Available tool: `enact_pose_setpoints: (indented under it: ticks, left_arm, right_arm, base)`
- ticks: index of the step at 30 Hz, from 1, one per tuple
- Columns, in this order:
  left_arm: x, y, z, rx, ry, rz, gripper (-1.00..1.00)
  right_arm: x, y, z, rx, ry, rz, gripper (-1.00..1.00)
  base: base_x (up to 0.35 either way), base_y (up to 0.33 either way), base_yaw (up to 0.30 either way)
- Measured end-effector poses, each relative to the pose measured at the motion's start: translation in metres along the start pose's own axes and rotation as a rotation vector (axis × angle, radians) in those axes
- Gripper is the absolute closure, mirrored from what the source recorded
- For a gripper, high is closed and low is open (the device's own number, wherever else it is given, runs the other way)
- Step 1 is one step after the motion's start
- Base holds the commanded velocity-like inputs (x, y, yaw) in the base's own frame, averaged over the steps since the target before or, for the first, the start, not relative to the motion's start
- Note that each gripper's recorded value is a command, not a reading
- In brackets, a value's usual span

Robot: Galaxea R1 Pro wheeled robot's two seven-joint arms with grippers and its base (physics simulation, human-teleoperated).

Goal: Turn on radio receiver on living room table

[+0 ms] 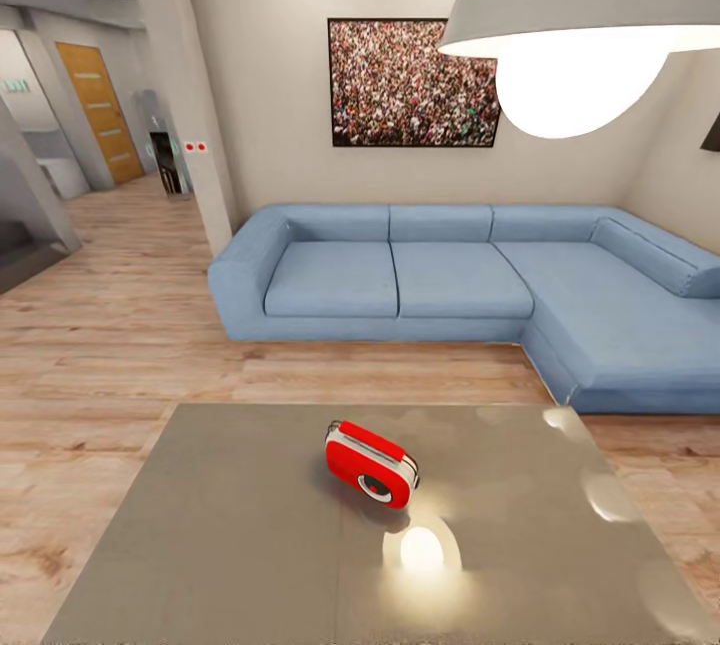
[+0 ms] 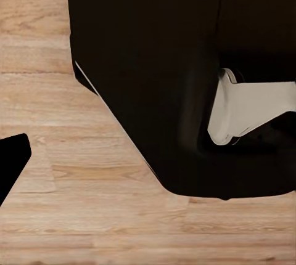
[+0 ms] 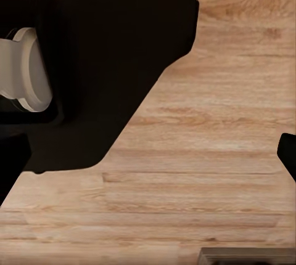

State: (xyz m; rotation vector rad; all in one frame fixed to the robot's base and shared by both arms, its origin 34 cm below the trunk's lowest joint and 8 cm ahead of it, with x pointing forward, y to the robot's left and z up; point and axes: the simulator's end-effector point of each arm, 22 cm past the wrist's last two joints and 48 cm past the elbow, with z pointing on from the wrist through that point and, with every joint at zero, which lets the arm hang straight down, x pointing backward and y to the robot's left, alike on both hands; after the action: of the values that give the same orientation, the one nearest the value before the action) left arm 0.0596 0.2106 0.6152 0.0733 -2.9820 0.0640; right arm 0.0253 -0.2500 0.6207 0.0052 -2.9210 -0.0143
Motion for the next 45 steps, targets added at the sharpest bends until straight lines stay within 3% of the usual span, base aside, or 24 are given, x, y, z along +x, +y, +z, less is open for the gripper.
enact_pose_setpoints:
  ticks: [28, 39, 45]
  left_arm:
    - [0.022, 0.001, -0.005, -0.002, 0.045, -0.002, -1.00]
    - [0.029, 0.000, -0.006, -0.002, 0.064, -0.063, -1.00]
    - [0.033, 0.000, -0.006, -0.002, 0.074, -0.071, -1.00]
  right_arm:
    - [0.023, 0.000, -0.006, 0.000, 0.046, 0.000, -1.00]
    - [0.029, 0.000, -0.006, 0.000, 0.063, 0.001, -1.00]
    - [0.033, 0.000, -0.006, 0.000, 0.073, 0.001, -1.00]
  base:
    - [0.000, 0.000, 0.000]
    - [0.000, 0.000, 0.000]
    - [0.000, 0.000, 0.000]
